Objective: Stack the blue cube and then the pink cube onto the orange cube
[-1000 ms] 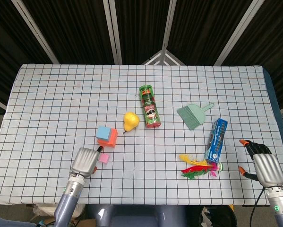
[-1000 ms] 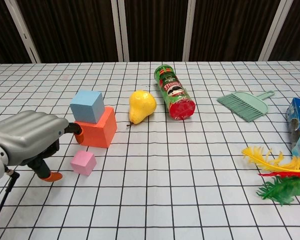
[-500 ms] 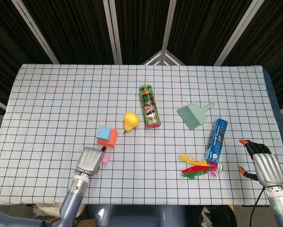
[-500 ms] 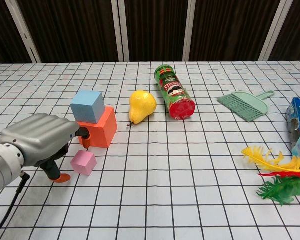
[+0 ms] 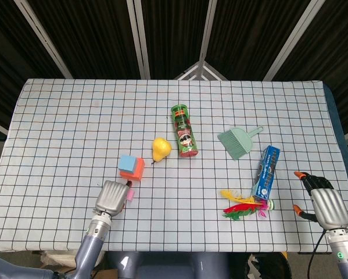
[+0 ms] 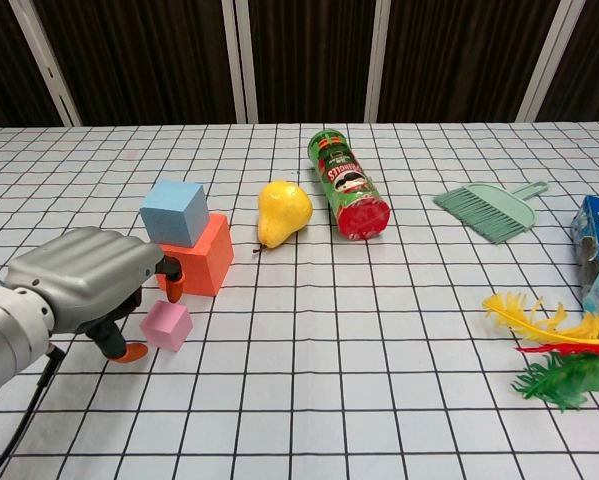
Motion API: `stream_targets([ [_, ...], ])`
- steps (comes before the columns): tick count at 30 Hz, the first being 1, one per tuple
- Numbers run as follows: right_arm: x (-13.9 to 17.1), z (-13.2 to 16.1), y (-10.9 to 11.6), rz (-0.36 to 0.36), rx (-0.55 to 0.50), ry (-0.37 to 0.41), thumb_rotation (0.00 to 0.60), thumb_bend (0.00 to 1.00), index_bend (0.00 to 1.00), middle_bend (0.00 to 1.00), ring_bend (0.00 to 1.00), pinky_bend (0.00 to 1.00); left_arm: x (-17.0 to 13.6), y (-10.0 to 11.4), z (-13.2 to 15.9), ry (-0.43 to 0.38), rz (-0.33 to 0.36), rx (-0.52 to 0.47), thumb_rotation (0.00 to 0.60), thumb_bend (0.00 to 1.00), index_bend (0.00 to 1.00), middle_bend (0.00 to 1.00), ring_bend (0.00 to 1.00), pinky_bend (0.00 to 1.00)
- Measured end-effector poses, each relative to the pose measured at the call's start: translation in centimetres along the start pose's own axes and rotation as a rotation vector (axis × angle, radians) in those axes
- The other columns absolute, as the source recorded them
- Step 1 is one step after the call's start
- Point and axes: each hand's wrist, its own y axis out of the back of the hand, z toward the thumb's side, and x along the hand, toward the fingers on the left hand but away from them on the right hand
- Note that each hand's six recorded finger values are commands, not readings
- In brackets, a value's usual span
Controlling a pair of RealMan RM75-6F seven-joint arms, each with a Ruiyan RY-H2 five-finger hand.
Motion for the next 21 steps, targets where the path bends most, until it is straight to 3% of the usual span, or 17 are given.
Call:
stream_targets([
  [21,0.01,-0.05,-0.02,0.004,-0.005,0.001,0.6,0.3,0.17,0.2,0.22,0.19,0.32,-0.1,0.92,-0.009,0.003,0.003,0.6,0.36,0.42,0.94,0.69,0.78],
])
